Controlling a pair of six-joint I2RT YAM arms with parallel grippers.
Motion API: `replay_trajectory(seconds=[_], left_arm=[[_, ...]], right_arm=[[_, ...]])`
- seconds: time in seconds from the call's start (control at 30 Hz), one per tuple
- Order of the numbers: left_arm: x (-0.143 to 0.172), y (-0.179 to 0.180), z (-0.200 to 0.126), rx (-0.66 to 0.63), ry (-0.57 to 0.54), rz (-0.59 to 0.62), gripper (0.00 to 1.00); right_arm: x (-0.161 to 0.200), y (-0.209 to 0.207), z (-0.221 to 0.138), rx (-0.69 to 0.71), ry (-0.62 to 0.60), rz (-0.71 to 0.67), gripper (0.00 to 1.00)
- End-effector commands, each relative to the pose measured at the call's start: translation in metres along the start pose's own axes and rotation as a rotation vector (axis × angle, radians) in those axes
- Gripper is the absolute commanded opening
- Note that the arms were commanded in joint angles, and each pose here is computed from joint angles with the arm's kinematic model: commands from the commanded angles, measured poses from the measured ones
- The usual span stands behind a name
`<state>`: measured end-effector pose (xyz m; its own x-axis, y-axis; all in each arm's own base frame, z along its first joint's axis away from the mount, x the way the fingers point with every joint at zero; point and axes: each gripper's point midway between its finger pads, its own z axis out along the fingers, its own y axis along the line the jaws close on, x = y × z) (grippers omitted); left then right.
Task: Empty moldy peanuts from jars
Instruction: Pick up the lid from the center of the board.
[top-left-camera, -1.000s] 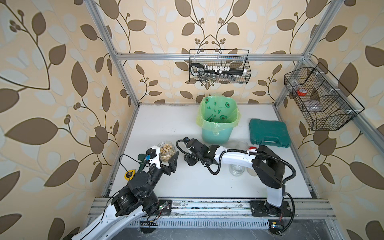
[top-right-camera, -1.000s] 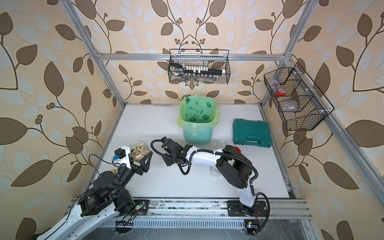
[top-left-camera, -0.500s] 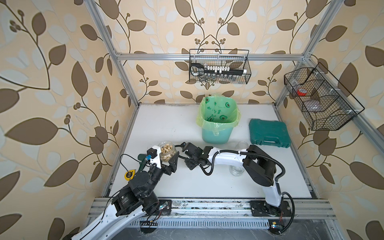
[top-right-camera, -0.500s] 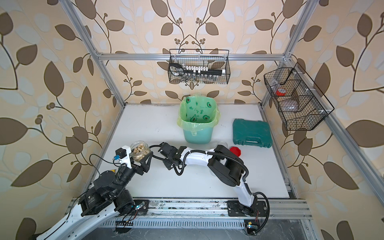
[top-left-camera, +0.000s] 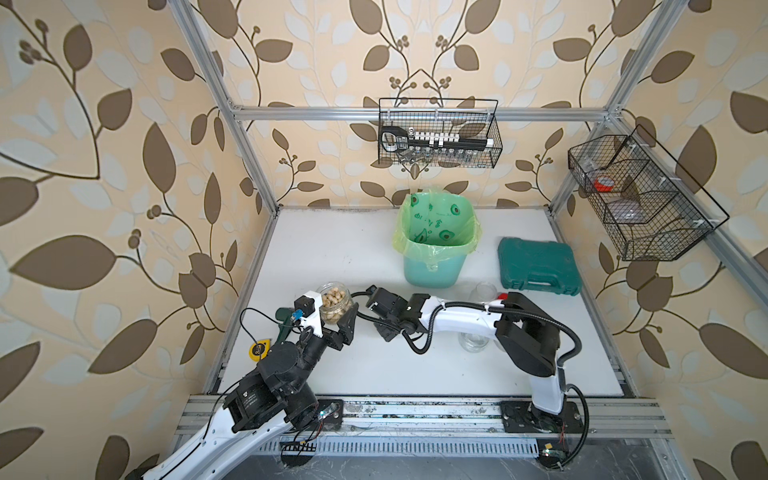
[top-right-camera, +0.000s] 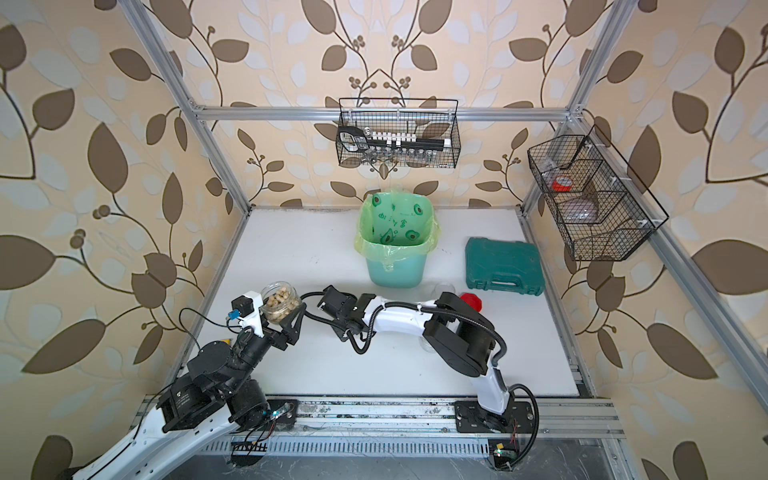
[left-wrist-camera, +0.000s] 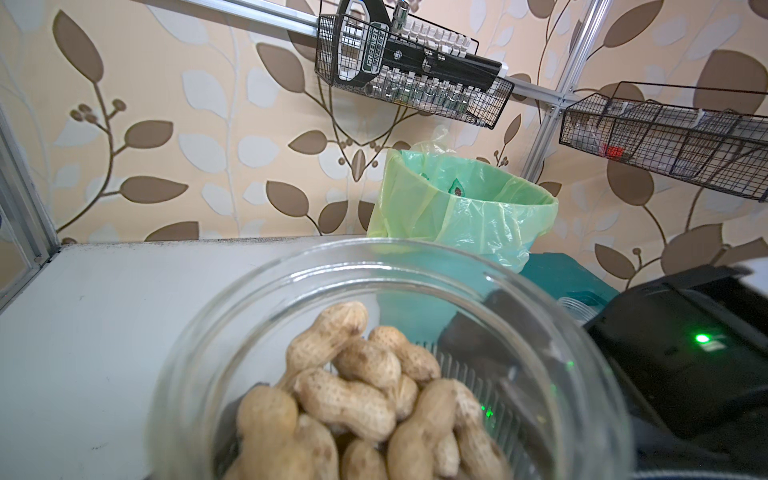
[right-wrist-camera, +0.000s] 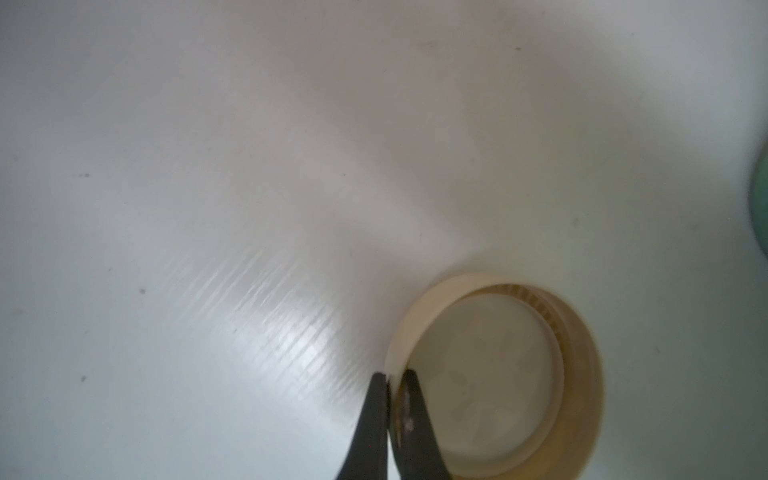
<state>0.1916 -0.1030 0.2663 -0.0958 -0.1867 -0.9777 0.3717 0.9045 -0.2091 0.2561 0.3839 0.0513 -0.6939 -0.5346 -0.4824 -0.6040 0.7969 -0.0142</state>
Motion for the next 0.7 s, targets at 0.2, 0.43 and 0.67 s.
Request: replay_trajectory(seconds=[0.2, 0.43, 0.67], left_arm=[[-0.019, -0.018, 0.003, 0.086, -0.083, -0.010, 0.00], [-0.005, -0.054, 0.027, 0.220, -0.021, 0.033, 0.00], [0.001, -0.086, 0.046, 0.352, -0.043, 0.016, 0.00]], right_arm=[[0.005, -0.042, -0.100, 0.054, -0.137, 0.090, 0.00], [0.031, -0.124, -0.160, 0.115, -0.273, 0.286, 0.00], [0.088, -0.229, -0.201, 0.272, -0.308, 0.591, 0.00]])
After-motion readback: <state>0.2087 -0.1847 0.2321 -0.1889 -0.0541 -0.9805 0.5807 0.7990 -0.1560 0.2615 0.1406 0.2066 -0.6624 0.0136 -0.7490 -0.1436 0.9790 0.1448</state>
